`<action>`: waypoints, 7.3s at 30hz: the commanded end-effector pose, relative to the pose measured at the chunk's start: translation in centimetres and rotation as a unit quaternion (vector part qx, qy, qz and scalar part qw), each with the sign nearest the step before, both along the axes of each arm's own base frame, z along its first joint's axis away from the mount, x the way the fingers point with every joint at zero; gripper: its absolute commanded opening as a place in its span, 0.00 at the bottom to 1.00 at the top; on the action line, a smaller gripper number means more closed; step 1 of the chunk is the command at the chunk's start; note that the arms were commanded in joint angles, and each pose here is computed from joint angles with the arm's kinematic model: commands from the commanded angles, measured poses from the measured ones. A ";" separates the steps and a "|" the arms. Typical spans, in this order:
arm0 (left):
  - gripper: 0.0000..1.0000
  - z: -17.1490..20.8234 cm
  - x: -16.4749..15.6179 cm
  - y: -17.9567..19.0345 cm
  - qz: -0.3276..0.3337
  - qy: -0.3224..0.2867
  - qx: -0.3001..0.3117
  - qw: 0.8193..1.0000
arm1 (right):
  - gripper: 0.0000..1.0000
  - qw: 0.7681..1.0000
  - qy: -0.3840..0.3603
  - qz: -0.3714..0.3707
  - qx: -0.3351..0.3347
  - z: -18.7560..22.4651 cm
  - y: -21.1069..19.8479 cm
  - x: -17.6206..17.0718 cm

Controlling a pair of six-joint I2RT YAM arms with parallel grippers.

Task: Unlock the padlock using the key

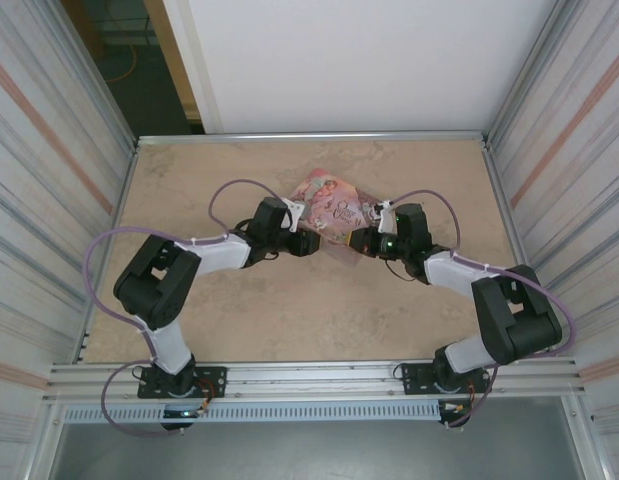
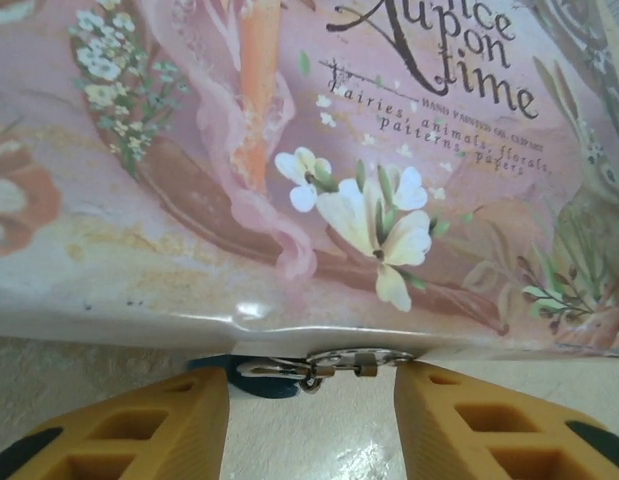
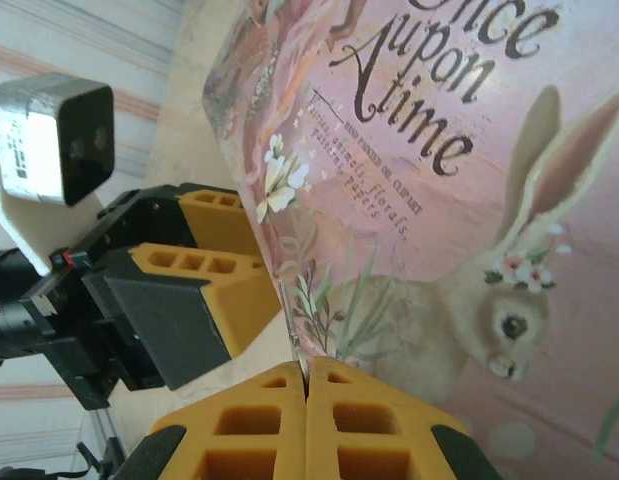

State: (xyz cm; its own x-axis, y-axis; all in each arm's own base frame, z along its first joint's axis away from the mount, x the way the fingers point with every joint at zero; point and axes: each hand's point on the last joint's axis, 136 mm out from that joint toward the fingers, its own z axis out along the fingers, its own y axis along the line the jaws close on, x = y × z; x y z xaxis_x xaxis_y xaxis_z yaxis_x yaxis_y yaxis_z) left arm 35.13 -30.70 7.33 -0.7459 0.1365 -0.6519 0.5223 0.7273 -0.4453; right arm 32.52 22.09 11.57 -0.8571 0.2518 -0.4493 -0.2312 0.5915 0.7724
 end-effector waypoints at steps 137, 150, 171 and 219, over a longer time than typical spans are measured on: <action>0.65 3.5 2.0 4.5 -0.100 -0.159 -0.033 0.982 | 0.00 0.999 -0.031 0.041 0.000 3.9 6.8 7.9; 0.64 3.1 0.7 5.8 -0.080 -0.153 -0.020 0.985 | 0.00 1.000 0.002 0.020 0.006 0.9 9.3 12.7; 0.64 2.5 -1.5 5.6 -0.115 -0.205 0.007 0.972 | 0.00 0.991 0.064 0.115 -0.017 -4.4 11.5 6.1; 0.64 -1.7 -1.3 -1.0 -0.142 -0.197 0.042 0.969 | 0.00 0.996 0.042 0.066 -0.040 -1.0 4.3 2.1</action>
